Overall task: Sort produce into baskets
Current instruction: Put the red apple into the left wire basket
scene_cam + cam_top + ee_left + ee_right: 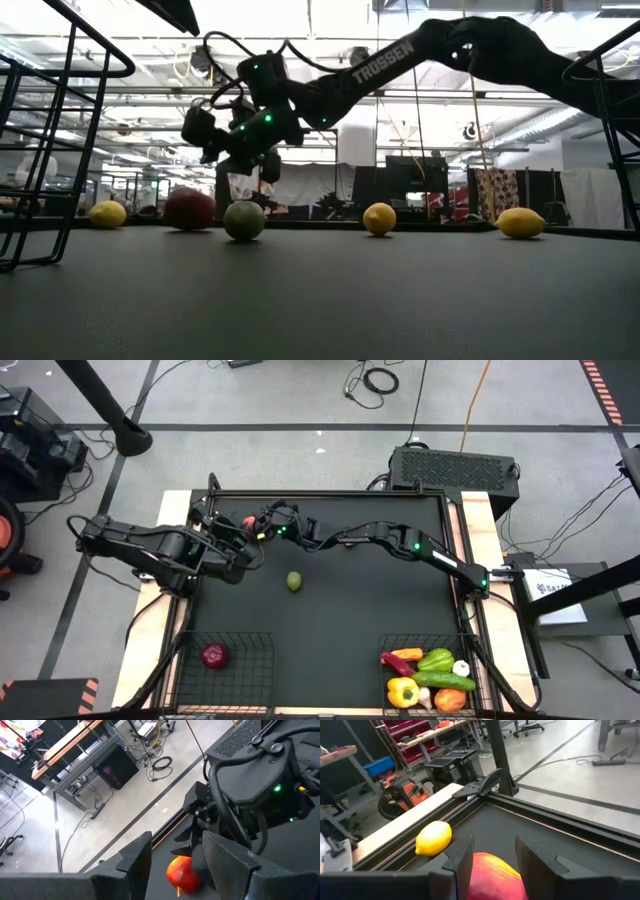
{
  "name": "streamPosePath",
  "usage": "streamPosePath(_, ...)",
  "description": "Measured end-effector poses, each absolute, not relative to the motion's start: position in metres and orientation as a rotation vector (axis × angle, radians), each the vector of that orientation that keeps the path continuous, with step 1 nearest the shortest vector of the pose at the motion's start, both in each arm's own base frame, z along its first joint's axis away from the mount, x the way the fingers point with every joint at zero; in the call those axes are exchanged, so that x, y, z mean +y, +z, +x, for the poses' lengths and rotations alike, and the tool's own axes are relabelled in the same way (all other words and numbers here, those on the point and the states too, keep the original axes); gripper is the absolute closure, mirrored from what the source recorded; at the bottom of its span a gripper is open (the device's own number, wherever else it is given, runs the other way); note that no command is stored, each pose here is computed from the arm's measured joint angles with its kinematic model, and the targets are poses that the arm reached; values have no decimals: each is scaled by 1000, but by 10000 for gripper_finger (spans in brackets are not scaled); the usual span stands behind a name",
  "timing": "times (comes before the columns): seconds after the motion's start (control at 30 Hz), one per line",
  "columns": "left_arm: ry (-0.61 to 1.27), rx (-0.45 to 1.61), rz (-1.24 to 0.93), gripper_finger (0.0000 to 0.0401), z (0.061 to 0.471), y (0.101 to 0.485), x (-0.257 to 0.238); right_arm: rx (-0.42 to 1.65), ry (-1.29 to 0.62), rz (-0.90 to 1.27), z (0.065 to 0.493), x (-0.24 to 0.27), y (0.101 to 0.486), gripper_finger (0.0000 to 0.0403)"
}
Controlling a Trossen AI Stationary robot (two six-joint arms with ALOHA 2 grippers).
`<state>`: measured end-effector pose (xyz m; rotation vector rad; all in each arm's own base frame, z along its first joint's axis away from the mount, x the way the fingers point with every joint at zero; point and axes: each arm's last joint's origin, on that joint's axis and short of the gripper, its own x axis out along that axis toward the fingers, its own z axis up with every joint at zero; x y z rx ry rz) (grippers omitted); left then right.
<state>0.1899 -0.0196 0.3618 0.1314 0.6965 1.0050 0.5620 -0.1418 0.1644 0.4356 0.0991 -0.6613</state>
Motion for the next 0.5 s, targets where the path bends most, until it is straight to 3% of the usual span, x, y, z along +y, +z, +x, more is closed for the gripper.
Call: streamPosePath(0.5, 1006, 695, 132, 219, 190, 362, -20, 164, -550, 478, 565, -144, 141, 266)
